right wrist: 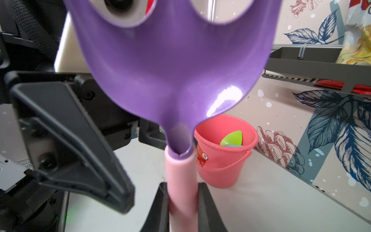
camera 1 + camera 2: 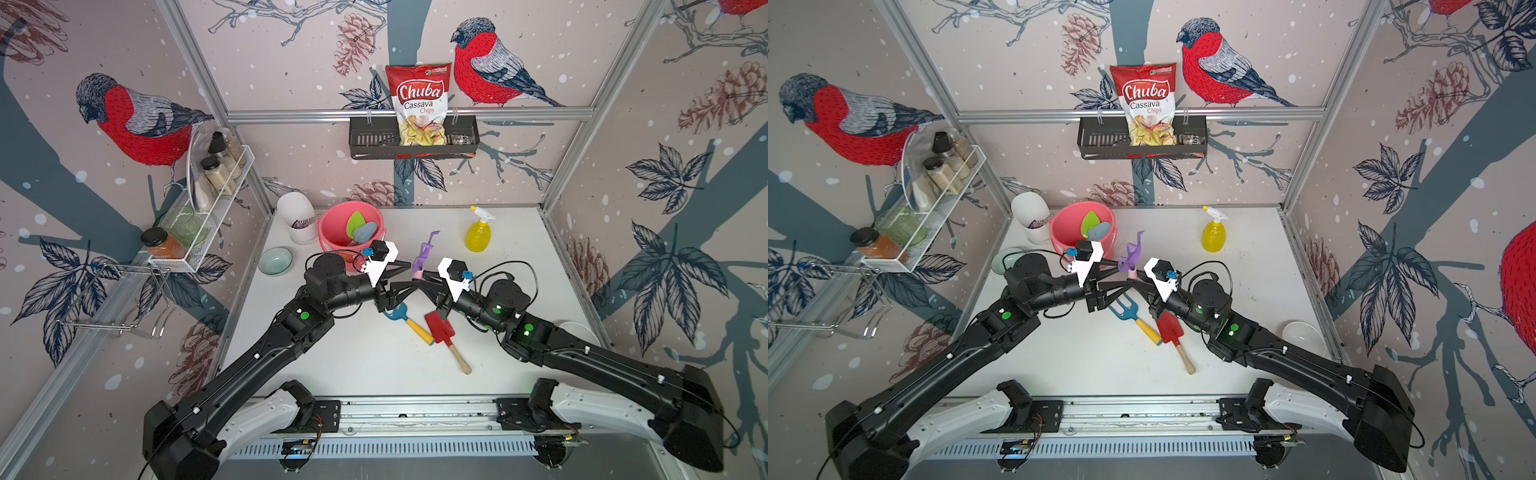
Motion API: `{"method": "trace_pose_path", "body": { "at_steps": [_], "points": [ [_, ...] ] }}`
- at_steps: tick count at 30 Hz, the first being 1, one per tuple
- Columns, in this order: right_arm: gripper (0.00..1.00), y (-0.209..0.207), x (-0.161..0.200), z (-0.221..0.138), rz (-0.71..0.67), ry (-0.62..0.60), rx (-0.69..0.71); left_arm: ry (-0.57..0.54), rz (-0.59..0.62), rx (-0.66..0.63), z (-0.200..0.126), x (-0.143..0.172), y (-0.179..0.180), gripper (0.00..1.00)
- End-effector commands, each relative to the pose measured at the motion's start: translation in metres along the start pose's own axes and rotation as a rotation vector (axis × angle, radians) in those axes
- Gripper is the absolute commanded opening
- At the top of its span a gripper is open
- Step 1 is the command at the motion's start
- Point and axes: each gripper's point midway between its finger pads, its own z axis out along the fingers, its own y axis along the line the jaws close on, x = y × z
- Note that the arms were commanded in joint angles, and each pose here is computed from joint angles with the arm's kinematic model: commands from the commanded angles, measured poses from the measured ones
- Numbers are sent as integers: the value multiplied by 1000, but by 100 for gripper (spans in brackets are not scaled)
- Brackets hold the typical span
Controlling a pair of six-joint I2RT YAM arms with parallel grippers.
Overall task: Organize the gardening tools
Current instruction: Pick up the gardening tool from the center of the board.
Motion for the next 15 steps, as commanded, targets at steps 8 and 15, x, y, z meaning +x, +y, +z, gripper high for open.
{"method": "trace_pose_path", "body": {
  "at_steps": [8, 15],
  "points": [
    [0, 8, -17, 3, 4, -60, -31, -45, 53, 12, 5, -16, 0, 43],
    [0, 10, -15, 6, 6, -53, -43, -46, 53, 17, 6, -16, -1, 25]
  ]
}}
